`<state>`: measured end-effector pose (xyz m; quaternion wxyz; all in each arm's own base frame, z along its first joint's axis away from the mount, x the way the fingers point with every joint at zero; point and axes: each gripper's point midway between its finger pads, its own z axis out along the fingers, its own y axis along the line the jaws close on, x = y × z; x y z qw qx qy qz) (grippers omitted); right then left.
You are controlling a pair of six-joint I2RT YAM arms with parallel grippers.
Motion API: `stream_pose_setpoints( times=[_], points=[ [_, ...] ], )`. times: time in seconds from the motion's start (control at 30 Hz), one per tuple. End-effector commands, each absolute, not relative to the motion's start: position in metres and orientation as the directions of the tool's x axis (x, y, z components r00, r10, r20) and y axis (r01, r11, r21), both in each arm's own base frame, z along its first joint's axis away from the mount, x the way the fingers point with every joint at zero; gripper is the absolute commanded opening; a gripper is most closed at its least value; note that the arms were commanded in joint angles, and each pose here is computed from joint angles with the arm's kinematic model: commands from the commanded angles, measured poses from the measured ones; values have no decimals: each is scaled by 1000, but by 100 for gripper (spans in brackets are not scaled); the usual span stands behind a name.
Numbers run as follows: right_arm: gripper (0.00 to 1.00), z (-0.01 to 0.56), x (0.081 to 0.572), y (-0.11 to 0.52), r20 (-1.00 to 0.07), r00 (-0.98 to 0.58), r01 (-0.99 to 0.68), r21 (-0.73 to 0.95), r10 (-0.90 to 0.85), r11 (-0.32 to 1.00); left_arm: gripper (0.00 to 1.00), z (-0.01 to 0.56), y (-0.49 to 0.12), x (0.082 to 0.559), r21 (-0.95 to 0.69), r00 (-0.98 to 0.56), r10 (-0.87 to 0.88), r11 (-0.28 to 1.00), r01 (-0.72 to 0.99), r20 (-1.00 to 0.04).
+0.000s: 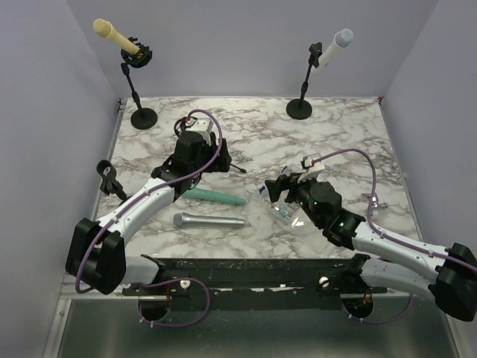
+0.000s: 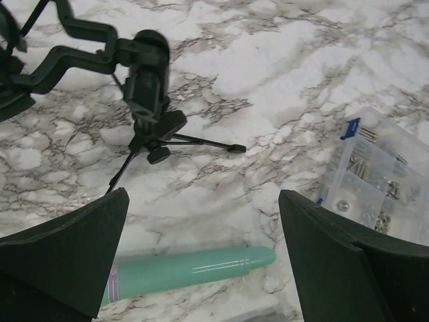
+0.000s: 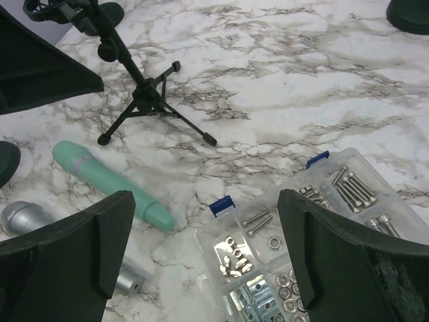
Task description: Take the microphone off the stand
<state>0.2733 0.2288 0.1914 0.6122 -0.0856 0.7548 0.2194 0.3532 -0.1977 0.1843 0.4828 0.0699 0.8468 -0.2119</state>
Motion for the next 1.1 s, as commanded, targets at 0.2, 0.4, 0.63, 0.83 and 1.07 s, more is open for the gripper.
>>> stream_pose_setpoints(
  times=[0.2,0.4,0.63,0.83,1.07],
  points=[
    [97,199,278,220,-969,-180,-367,228,172,902,99,149,-167,386,-211,-562,-201,976,-48,-802],
    [97,197,279,217,-969,-176,-354,224,171,908,94,153,-170,411,-194,-533,-229,973,-123,-815],
    [97,194,279,217,-970,-178,-352,222,168,909,85,145,-159,426,-129,-501,-233,964,-234,-834],
    [97,191,280,218,-969,-183,-354,221,165,909,65,148,-146,433,-87,-455,-214,955,-284,-865],
    [98,191,280,218,-969,-183,-354,222,165,909,38,149,-130,439,-36,-420,-178,945,-324,-890]
  ],
)
